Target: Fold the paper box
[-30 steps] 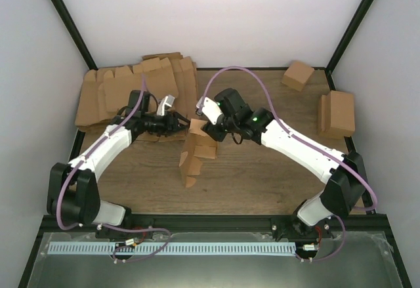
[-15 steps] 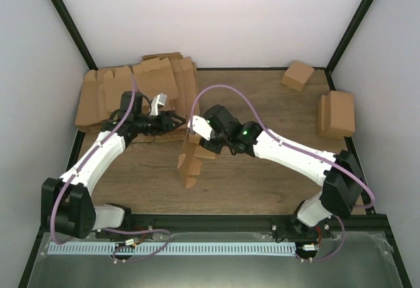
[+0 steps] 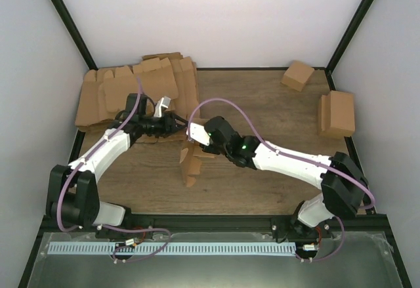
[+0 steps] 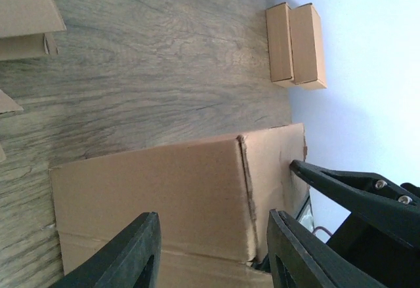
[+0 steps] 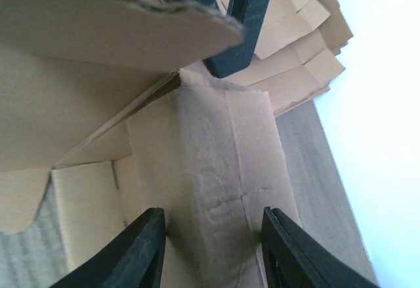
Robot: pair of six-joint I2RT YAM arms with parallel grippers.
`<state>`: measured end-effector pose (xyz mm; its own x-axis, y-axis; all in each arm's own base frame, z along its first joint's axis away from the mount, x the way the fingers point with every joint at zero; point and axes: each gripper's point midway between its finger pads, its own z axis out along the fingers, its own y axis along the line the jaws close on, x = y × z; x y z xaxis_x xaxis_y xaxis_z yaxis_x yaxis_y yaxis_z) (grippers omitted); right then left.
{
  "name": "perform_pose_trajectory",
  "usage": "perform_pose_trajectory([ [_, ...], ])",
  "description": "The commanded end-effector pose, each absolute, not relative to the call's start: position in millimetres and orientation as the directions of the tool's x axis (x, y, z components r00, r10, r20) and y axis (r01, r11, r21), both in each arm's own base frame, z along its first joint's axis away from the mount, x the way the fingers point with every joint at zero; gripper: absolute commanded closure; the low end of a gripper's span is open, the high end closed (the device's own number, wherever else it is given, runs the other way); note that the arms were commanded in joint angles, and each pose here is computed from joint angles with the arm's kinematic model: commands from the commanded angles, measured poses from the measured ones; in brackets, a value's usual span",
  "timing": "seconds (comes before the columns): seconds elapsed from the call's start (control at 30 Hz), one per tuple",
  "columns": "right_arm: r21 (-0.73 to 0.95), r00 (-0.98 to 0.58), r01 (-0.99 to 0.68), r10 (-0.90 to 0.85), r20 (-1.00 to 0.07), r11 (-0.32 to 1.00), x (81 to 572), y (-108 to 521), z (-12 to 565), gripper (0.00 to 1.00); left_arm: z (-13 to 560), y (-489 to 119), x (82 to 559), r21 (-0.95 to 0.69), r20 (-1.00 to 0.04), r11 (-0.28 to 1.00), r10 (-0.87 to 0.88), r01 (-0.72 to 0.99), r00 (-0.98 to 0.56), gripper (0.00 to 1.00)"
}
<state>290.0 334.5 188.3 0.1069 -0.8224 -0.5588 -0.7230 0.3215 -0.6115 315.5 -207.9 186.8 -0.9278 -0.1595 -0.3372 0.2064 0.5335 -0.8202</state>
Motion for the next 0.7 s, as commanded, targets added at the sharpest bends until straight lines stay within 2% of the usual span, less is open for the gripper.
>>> perform_pose_trajectory([
  [0.0,-0.706,0.189,-0.637,-0.826,-0.531,0.308,295,333,200,0.57,187,-215,316,-0.847,-0.326,0.482,-0.136,0.225,-0.936,0.53],
  [0.2,-0.797,0.324,-0.563,-0.828,-0.458,0.220,286,337,194,0.56,192,-224,317,-0.866,-0.317,0.440,-0.122,0.236,-0.940,0.53],
  [0.43,-0.866,0.418,-0.433,-0.795,-0.440,0.252,287,338,216,0.52,200,-227,319,-0.867,-0.325,0.431,-0.115,0.248,-0.938,0.53],
  [0.67,-0.894,0.449,-0.387,-0.800,-0.398,0.228,290,341,218,0.52,208,-231,319,-0.871,-0.331,0.418,-0.108,0.259,-0.938,0.53],
])
